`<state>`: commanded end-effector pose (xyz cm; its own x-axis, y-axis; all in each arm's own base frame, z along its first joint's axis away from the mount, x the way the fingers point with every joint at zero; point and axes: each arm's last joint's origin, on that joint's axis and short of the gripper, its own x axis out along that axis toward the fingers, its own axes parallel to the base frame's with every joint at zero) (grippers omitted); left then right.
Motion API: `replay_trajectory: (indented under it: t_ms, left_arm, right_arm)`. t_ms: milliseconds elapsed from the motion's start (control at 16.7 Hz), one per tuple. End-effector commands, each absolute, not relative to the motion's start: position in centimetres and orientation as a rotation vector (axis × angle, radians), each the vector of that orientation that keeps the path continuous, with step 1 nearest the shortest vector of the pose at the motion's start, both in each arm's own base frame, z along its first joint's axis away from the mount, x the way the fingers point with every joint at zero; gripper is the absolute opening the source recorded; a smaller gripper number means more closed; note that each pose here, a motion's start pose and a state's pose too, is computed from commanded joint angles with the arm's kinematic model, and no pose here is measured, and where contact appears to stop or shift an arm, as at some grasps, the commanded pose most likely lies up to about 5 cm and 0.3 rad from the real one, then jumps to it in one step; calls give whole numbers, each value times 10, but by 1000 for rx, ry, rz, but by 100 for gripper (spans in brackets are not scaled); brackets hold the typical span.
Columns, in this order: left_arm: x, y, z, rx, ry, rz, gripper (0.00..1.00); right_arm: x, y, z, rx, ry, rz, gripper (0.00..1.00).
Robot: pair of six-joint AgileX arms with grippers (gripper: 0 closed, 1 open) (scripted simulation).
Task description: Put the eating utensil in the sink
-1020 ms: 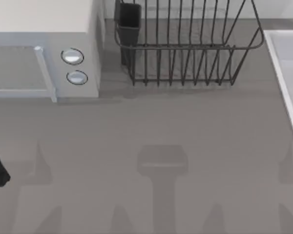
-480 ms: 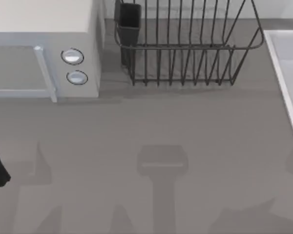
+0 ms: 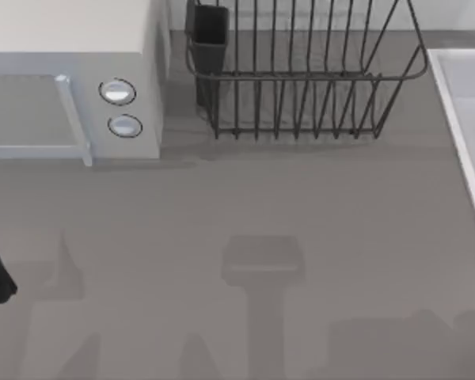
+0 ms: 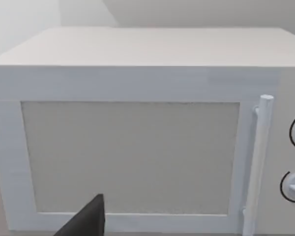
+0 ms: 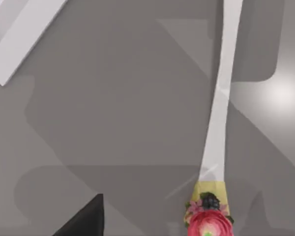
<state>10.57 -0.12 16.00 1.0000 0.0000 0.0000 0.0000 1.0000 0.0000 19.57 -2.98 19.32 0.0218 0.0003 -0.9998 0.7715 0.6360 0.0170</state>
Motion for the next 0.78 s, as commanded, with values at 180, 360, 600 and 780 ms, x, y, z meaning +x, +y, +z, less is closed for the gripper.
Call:
replay_trajectory:
  t_ms: [180,360,600,780]
  left_arm:
    - [106,-1,160,0,0,0,100]
    - [106,-1,160,0,0,0,100]
    - [106,-1,160,0,0,0,100]
    - [106,-1,160,0,0,0,100]
  right_arm:
    - [198,-31,193,703,1459,-700,100]
    - [198,-30,193,699,1458,-694,100]
    - [201,-31,177,702,1460,-699,100]
    - [205,-31,146,704,1456,-700,100]
